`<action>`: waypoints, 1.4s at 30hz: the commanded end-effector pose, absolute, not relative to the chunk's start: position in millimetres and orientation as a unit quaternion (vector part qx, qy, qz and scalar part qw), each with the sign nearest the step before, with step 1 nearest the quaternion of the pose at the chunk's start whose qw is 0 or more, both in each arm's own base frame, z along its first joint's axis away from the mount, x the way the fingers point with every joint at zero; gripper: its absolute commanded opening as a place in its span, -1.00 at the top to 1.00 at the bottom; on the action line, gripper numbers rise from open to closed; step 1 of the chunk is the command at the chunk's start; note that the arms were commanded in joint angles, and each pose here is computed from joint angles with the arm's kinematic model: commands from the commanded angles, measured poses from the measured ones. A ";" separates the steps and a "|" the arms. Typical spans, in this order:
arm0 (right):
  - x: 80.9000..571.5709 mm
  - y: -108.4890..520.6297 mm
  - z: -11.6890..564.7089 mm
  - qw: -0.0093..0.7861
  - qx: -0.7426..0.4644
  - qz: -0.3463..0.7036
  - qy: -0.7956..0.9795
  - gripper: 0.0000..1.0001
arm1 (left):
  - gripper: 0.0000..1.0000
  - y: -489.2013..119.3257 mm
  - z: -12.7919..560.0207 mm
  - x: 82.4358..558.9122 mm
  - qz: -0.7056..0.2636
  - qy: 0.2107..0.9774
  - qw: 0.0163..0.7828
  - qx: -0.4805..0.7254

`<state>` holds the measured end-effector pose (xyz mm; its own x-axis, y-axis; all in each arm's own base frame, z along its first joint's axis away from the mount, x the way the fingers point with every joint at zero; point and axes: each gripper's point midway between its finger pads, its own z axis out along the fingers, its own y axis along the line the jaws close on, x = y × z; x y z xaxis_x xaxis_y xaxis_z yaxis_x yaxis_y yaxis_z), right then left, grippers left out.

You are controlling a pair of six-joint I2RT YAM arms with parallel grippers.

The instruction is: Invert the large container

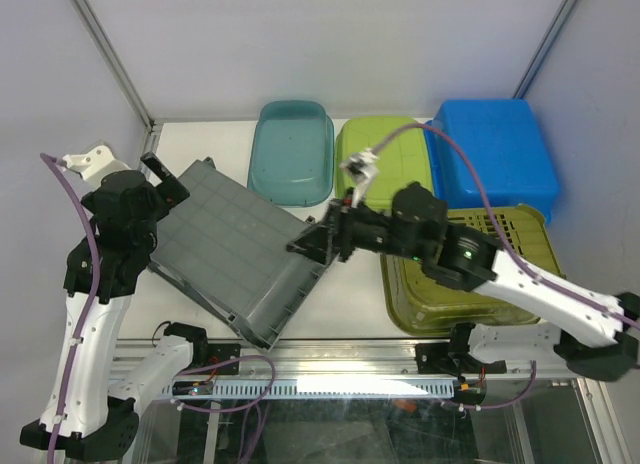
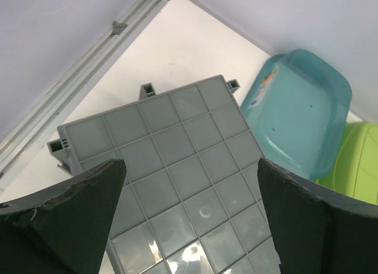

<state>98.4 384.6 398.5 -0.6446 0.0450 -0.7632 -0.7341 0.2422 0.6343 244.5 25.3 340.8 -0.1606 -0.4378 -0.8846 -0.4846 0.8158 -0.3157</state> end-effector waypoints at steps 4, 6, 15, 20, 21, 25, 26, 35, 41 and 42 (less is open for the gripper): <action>143.6 298.0 247.8 0.384 -0.089 0.404 0.826 -0.34 | -0.98 -23.8 364.4 256.3 -0.059 0.798 0.582 -0.143; 138.6 294.9 221.2 0.362 -0.084 0.395 0.840 -0.34 | -0.98 -38.9 367.7 256.5 -0.092 0.803 0.577 -0.115; 138.7 381.3 168.3 0.304 -0.138 0.421 0.844 -0.30 | -0.98 -57.6 384.1 256.5 -0.140 0.802 0.573 -0.095; 156.7 462.8 185.1 0.304 -0.162 0.472 0.811 -0.29 | -0.98 -59.9 398.6 252.3 -0.155 0.792 0.583 -0.098; 160.0 477.4 186.7 0.300 -0.168 0.476 0.810 -0.29 | -0.98 -60.2 399.5 251.4 -0.157 0.791 0.583 -0.099; 165.4 504.2 201.4 0.296 -0.189 0.484 0.802 -0.31 | -0.98 -61.9 397.3 247.8 -0.161 0.795 0.576 -0.097; 165.5 500.4 204.8 0.301 -0.190 0.481 0.801 -0.34 | -0.98 -61.9 396.4 246.9 -0.161 0.796 0.575 -0.097; 199.8 316.0 197.3 0.426 -0.088 0.243 0.867 -0.97 | -0.98 -87.0 360.2 254.2 -0.201 0.822 0.529 -0.062; 214.5 138.8 229.5 0.517 0.119 0.056 0.846 -0.98 | -0.98 -112.0 323.4 262.4 -0.246 0.835 0.490 -0.036; 210.6 121.9 236.4 0.524 0.135 0.047 0.840 -0.98 | -0.98 -116.8 320.2 262.3 -0.252 0.835 0.488 -0.029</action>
<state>209.6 236.4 233.8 -0.5645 0.2439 -0.7886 -0.1557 0.9067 0.3919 258.7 -88.0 318.3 -0.5136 -0.3068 -0.8013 0.0701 0.9158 -0.3956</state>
